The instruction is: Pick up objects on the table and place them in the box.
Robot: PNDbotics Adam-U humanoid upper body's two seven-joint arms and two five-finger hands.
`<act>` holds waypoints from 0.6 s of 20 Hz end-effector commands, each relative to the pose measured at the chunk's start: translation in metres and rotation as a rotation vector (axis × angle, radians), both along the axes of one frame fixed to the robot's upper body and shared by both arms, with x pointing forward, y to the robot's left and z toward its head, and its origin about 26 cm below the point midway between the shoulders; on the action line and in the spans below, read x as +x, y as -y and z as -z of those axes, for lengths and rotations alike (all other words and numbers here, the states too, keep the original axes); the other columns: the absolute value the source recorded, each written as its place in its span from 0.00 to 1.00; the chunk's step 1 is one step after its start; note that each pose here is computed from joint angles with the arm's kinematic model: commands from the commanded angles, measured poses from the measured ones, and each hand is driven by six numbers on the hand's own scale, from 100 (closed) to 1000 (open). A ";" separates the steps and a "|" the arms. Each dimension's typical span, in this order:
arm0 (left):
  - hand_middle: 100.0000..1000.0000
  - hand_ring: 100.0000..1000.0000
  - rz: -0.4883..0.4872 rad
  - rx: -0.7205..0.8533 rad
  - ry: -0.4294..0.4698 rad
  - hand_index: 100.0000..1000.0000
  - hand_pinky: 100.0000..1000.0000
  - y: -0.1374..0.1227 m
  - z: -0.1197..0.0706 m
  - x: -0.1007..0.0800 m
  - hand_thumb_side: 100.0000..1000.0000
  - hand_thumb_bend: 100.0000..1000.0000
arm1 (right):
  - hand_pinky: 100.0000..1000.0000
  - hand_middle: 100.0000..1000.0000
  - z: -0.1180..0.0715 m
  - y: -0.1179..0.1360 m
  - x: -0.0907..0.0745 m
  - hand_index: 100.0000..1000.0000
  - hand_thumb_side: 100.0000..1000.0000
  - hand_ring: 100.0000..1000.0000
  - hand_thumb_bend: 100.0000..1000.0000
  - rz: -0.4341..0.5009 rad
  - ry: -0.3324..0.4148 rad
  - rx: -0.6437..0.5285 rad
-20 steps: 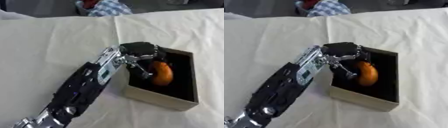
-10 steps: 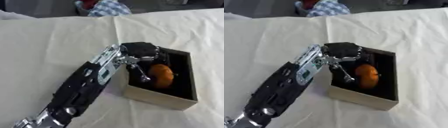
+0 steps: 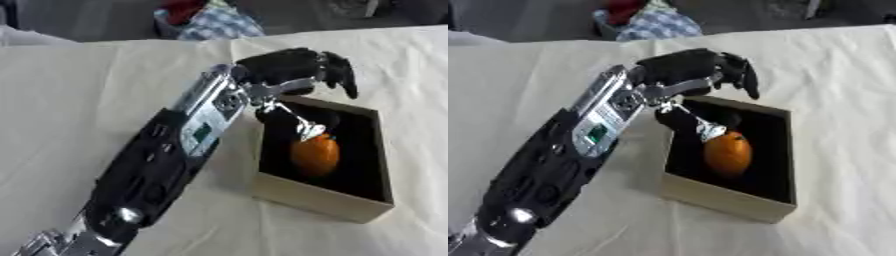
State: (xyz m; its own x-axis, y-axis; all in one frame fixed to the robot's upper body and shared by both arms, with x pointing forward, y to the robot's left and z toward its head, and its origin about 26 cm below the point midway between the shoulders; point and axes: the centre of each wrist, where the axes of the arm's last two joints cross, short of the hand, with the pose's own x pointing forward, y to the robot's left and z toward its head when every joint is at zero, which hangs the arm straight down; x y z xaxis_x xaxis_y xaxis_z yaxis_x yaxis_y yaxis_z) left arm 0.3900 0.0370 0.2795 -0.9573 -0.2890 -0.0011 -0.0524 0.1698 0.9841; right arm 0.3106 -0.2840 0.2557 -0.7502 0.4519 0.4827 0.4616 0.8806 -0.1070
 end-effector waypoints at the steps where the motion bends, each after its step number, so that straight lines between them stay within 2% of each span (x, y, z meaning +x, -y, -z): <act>1: 0.74 0.70 0.001 -0.098 0.040 0.76 0.55 -0.016 -0.029 -0.012 0.12 0.04 | 0.53 0.54 -0.007 0.002 -0.004 0.75 0.73 0.65 0.00 0.009 0.029 -0.014; 4: 0.74 0.70 -0.021 -0.200 0.045 0.74 0.55 -0.044 -0.043 -0.021 0.15 0.02 | 0.53 0.54 -0.006 0.005 -0.005 0.75 0.73 0.65 0.00 0.022 0.025 -0.020; 8: 0.73 0.69 -0.083 -0.374 0.017 0.72 0.55 -0.090 -0.056 -0.033 0.29 0.00 | 0.53 0.54 -0.005 0.007 -0.005 0.75 0.73 0.65 0.00 0.038 0.024 -0.025; 12: 0.74 0.69 -0.121 -0.511 -0.019 0.71 0.55 -0.128 -0.061 -0.048 0.39 0.00 | 0.53 0.54 -0.005 0.009 -0.006 0.75 0.73 0.65 0.00 0.050 0.021 -0.029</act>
